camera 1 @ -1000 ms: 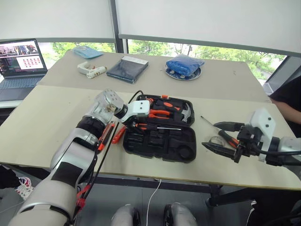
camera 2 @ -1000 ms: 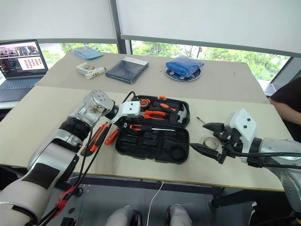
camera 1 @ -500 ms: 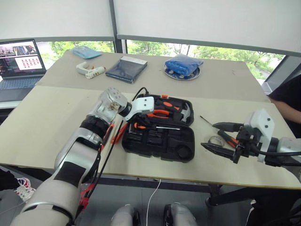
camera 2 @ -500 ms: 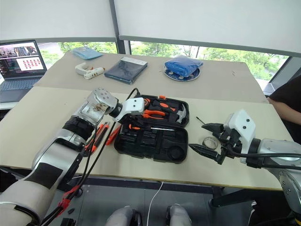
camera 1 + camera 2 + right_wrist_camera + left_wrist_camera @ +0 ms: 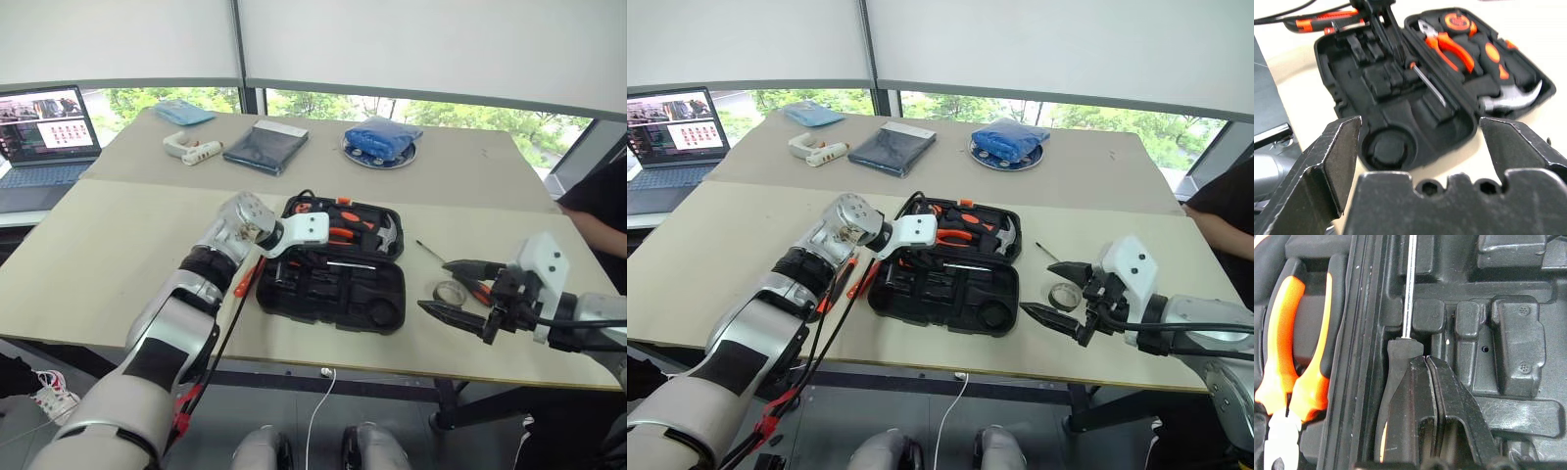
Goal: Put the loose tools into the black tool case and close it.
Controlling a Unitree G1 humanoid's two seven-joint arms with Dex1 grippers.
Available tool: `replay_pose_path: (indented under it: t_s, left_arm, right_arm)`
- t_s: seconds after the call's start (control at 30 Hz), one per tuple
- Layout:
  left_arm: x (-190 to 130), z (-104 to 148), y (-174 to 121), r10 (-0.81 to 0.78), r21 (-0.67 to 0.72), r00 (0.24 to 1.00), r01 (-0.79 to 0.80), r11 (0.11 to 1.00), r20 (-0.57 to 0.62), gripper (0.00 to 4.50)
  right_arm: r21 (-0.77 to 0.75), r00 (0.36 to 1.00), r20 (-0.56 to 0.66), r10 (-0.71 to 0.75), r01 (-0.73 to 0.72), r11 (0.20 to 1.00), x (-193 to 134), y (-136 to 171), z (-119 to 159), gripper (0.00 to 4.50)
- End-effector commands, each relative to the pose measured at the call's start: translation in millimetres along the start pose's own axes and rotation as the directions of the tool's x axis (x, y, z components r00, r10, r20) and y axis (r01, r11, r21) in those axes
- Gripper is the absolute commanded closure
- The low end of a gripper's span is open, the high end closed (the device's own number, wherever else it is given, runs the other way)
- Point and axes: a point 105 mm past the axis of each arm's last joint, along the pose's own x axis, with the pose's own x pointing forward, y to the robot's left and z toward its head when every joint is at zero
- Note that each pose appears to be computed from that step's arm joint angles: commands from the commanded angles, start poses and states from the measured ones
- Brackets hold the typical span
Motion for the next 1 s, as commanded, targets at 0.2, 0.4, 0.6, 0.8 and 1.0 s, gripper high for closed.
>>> replay_pose_path:
  t_s: [0.2,0.4,0.6,0.8,1.0]
  left_arm:
    - [-25,18,6,0.029,-0.034,0.996,-0.026,0.999,0.089,4.42]
    - [-5,22,8,0.048,0.013,0.997,-0.049,0.999,0.068,4.42]
    - [11,26,12,0.075,0.028,0.995,-0.077,0.997,0.059,4.42]
    - [18,20,13,0.076,0.053,0.997,-0.077,0.996,0.026,4.42]
    - [7,32,18,0.070,0.025,0.994,-0.072,0.997,0.081,4.42]
  right_arm:
    - [-0.025,0.999,0.041,-0.033,0.034,0.999,-5,-8,11,0.00]
    - [-0.033,0.999,0.047,-0.023,0.024,0.999,0,-9,15,0.00]
    - [-0.033,0.999,0.047,-0.021,0.022,0.999,0,-8,16,0.00]
    - [-0.024,0.999,0.047,-0.021,0.022,0.999,0,-4,14,0.00]
    - [-0.019,0.999,0.049,-0.023,0.024,1.000,-1,-3,13,0.00]
